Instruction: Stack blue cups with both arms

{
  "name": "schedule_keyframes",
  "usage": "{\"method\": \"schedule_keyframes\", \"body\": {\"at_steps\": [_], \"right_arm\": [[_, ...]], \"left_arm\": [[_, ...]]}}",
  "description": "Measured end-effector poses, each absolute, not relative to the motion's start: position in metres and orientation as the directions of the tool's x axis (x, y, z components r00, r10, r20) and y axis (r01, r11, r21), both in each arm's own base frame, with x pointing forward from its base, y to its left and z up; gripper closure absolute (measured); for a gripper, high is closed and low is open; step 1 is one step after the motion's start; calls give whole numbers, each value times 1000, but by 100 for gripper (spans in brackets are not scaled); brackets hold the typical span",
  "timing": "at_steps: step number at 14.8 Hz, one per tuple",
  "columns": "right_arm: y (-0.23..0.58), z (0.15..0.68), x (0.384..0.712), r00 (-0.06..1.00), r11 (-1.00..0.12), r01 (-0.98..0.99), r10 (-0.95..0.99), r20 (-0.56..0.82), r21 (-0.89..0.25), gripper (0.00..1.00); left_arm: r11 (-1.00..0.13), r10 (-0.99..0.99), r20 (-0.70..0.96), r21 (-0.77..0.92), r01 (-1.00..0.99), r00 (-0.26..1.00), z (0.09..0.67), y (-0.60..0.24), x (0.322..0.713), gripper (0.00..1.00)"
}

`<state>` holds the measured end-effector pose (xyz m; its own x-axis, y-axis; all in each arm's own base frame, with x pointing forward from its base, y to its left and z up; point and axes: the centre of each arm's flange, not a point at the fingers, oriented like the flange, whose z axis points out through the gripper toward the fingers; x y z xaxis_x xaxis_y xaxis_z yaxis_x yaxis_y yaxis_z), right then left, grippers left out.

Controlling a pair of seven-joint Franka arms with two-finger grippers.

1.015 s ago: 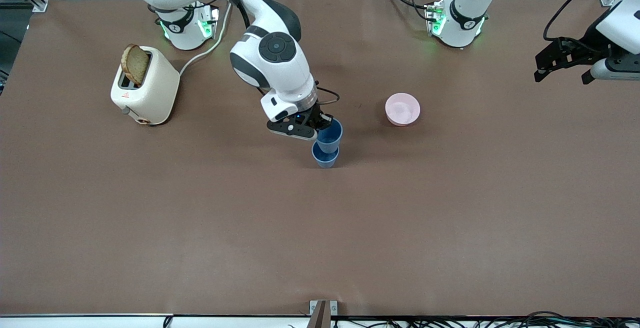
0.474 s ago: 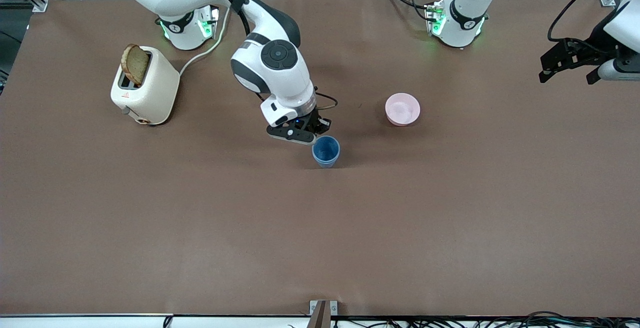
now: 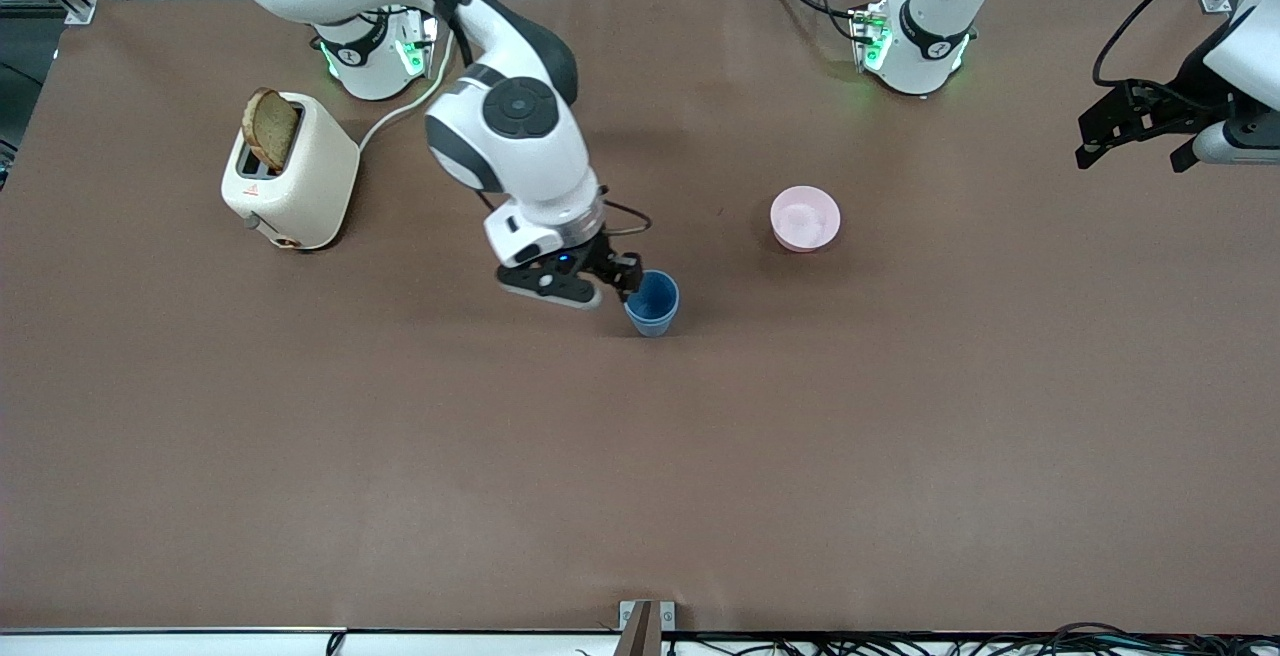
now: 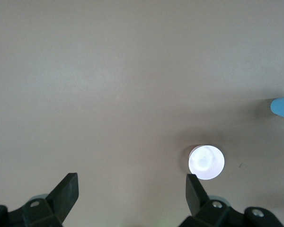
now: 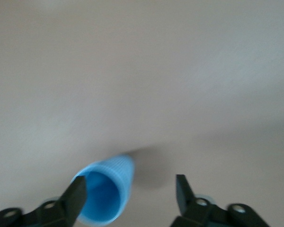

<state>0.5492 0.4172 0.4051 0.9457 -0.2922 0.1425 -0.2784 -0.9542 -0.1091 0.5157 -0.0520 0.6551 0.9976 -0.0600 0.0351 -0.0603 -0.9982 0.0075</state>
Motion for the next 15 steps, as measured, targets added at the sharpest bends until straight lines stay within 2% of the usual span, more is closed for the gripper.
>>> {"method": "schedule_keyframes", "body": {"at_steps": [1,4,8,10,15], "right_arm": [[395,422,559,945,-961,-268,-277,175,-75,1],[327,473,579,933,-957,-289,-279,226,12,0],[202,537,598,957,-967,-254,-245,159,39,0],[134,562,593,969,-969,-233,-223,110,83,0],[21,621,556,989,-987,-149,-148,29,56,0]], "left_arm": [[-998,-60,36,8,-60,998,656,-52,516,0],[-998,-60,38,8,-60,998,655,-52,517,0],[-998,-57,40,8,-57,998,655,-50,518,0],[-998,-56,42,8,-56,998,657,-50,518,0],[-998,-56,49,9,-56,997,660,-50,518,0]]}}
